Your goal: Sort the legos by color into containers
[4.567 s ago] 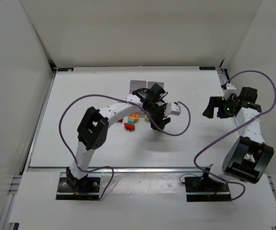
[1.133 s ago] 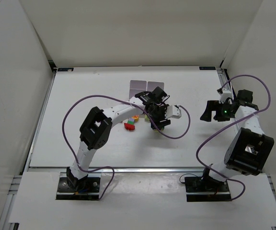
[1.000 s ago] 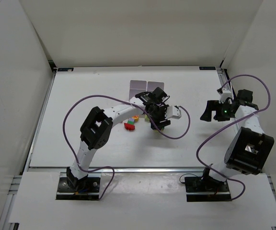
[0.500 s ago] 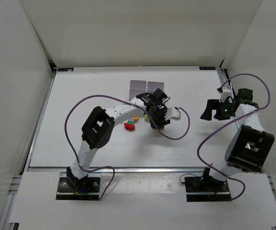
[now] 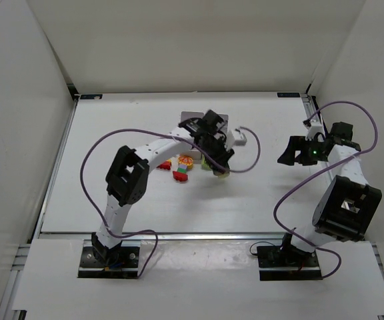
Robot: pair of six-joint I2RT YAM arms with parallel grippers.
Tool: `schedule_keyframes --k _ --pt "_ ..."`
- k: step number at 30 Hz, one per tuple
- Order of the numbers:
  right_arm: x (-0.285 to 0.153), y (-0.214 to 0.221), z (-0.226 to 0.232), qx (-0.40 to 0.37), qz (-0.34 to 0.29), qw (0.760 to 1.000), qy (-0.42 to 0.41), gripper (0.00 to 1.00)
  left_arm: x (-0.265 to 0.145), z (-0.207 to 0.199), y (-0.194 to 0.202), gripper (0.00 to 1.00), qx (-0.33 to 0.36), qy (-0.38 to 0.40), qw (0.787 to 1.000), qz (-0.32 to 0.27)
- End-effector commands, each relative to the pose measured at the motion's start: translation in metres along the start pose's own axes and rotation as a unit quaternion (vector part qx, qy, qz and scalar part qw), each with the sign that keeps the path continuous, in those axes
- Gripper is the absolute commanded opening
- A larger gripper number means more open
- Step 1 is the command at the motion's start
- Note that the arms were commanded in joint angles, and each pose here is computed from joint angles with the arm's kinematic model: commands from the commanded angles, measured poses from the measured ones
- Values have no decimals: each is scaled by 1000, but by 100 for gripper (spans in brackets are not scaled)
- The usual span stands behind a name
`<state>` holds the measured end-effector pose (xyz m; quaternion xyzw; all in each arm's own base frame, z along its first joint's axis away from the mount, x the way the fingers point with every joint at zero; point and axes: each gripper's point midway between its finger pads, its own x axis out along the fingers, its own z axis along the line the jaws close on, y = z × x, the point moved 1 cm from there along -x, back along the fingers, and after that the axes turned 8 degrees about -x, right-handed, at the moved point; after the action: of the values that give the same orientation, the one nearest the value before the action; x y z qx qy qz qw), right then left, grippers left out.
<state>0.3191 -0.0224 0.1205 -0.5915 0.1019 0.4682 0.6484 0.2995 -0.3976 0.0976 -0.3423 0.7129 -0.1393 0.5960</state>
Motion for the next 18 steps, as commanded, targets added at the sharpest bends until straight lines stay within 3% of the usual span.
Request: schedule_keyframes --k 1,2,5,10,11,12,14,18 --pt "-12 -31 26 -8 -76 996 -49 91 -115 -4 -75 10 -129 28 979 -156" --pt "-13 -35 31 -6 -89 994 -62 91 -128 -14 -80 10 -213 76 959 -169" --pt "-19 -51 64 44 -133 976 -165 89 -161 -15 -85 10 -202 115 945 -230" --pt "-20 -76 107 29 -156 946 -281 87 -193 -15 -84 10 -213 192 919 -270" --pt "-24 -83 116 23 -161 939 -303 87 -193 -16 -79 10 -238 217 909 -265" --pt "-27 -90 123 43 -155 935 -317 87 -199 -21 -83 10 -205 243 906 -278" --pt "-26 -104 141 13 -158 925 -346 87 -197 -30 -72 10 -218 289 895 -263" --pt "-29 -121 175 -23 -148 907 -394 86 -198 -37 -72 10 -201 301 892 -270"
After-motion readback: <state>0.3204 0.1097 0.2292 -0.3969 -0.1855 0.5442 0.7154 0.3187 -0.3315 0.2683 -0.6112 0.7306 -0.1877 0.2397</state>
